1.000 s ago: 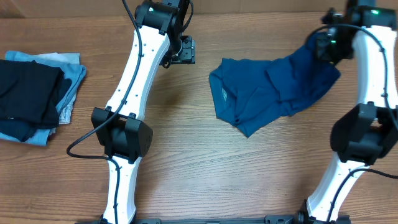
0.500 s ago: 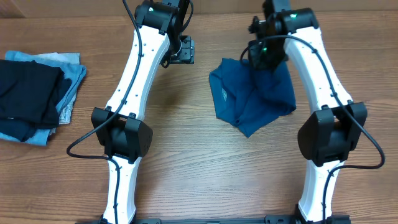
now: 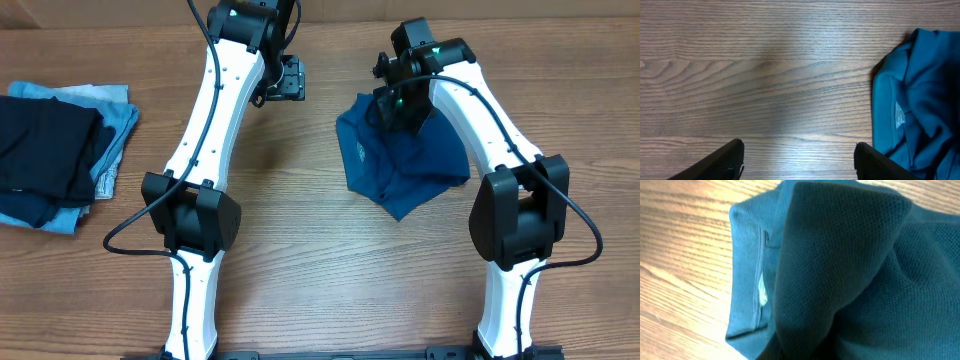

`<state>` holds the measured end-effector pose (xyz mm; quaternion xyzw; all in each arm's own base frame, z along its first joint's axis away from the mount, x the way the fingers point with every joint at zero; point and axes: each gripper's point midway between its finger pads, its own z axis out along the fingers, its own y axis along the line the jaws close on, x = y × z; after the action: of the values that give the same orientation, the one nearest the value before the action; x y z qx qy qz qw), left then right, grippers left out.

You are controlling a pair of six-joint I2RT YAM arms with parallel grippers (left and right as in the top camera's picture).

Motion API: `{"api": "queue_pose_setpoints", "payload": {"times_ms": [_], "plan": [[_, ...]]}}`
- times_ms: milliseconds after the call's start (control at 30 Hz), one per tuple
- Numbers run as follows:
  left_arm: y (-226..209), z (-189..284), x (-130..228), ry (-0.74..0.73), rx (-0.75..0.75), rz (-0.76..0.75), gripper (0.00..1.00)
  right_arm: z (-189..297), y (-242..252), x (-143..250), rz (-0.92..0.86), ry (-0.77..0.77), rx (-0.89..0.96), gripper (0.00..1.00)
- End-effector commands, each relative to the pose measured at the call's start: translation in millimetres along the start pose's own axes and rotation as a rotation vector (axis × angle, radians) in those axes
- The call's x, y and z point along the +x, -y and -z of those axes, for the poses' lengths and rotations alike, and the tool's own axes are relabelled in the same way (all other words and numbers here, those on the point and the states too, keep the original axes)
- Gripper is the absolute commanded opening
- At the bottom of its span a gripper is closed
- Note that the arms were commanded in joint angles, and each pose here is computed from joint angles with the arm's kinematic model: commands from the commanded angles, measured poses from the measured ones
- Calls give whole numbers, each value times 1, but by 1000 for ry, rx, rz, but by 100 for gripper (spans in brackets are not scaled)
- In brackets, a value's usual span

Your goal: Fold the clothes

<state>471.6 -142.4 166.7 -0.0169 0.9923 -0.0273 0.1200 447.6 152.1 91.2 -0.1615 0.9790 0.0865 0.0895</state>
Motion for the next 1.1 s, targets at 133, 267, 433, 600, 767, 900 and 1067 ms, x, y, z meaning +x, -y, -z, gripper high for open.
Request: {"api": "queue_pose_setpoints", "payload": {"times_ms": [133, 267, 433, 600, 767, 900, 1067], "plan": [[-3, -2, 0, -4, -13, -21, 74, 3, -22, -3, -11, 18, -72, 4], [-3, -2, 0, -4, -13, -20, 74, 3, -26, -3, -6, 17, -78, 4], [-3, -2, 0, -4, -13, -20, 74, 2, -33, -2, 8, 13, -81, 4], [-3, -2, 0, -4, -13, -21, 75, 2, -43, 2, 12, -4, -120, 34], [-3, -2, 0, -4, -12, -20, 75, 4, -54, 7, 7, -26, -191, 80], [17, -2, 2, -16, 85, -26, 66, 11, -37, 1, -13, -3, -154, 77], [74, -1, -5, 41, 245, -93, 4, 29, 8, -1, -115, 12, -133, 4]]}}
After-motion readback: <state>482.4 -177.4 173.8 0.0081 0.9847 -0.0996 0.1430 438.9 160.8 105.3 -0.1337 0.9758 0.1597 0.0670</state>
